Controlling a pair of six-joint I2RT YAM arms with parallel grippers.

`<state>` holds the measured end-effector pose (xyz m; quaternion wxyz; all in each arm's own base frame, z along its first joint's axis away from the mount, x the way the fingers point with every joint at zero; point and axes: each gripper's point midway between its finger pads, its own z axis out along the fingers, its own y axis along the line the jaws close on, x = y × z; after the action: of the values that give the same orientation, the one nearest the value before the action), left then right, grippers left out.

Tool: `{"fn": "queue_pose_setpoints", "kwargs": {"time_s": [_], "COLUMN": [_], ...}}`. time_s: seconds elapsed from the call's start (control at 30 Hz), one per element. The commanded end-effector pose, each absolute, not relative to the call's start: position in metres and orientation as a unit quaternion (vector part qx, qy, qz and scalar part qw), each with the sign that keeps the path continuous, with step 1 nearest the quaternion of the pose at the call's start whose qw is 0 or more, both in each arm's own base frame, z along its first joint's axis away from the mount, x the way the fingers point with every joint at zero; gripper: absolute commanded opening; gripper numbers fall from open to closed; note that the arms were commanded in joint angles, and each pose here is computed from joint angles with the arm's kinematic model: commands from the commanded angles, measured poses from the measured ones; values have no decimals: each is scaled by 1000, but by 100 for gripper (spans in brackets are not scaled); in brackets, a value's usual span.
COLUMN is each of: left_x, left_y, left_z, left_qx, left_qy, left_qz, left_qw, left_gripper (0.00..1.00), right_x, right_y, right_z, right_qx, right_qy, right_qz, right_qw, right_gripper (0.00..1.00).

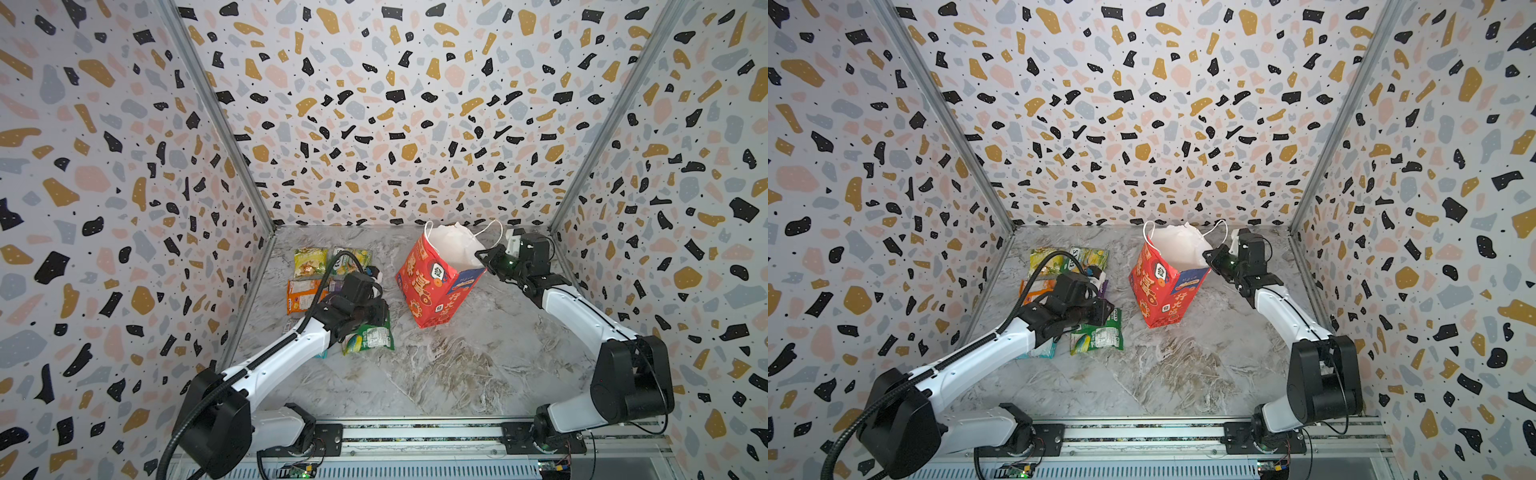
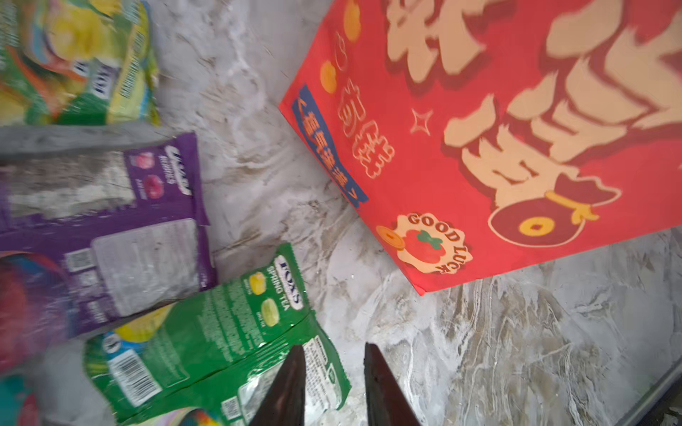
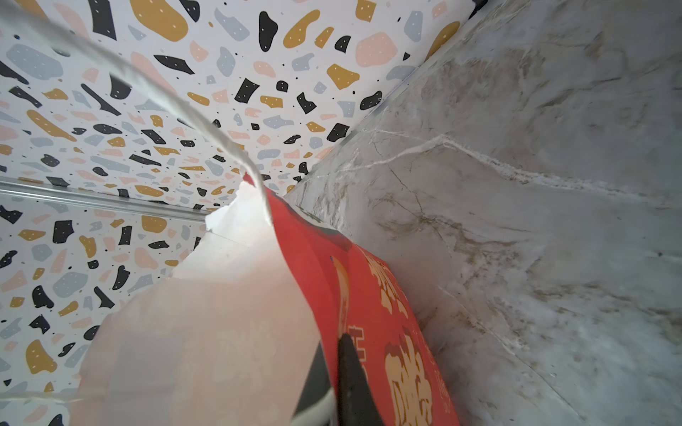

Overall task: Take the snacks out of the paper bag
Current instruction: Rotate the snack at the center of the table, then place the paper bag at the top-center of the table.

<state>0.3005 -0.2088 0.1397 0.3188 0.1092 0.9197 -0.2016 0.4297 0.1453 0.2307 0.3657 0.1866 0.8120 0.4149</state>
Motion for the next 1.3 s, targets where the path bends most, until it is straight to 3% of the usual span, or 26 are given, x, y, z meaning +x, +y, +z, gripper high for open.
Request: {"fn": "queue_pose_setpoints", "kwargs": {"time_s": [0.0, 0.3, 0.7, 1.1, 1.27], "left_x": [314, 315, 287, 267, 276], "left_y": [-234, -248, -203, -162, -164], "left_z": [148, 91, 40, 39, 68], "left_qx": [114, 110, 81, 93, 99], "left_qy": [897, 912, 950, 967, 957], "left_qz": [-239, -224, -134, -57, -61], "left_qw": [354, 325, 268, 231, 265], "left_gripper": [28, 24, 22, 21, 24], "right_x": [429, 435, 438, 432, 430], "right_y": [137, 141, 150, 157, 165], "right_z": [268, 272, 264, 265, 262], "right_qx": [193, 181, 188, 192, 190], "right_qy": [785, 797, 804, 802, 804], "right_qz": [413, 381, 366, 369, 379], "right_qw": [419, 432, 429, 428, 416], "right_gripper": [7, 7, 10, 13, 18]}}
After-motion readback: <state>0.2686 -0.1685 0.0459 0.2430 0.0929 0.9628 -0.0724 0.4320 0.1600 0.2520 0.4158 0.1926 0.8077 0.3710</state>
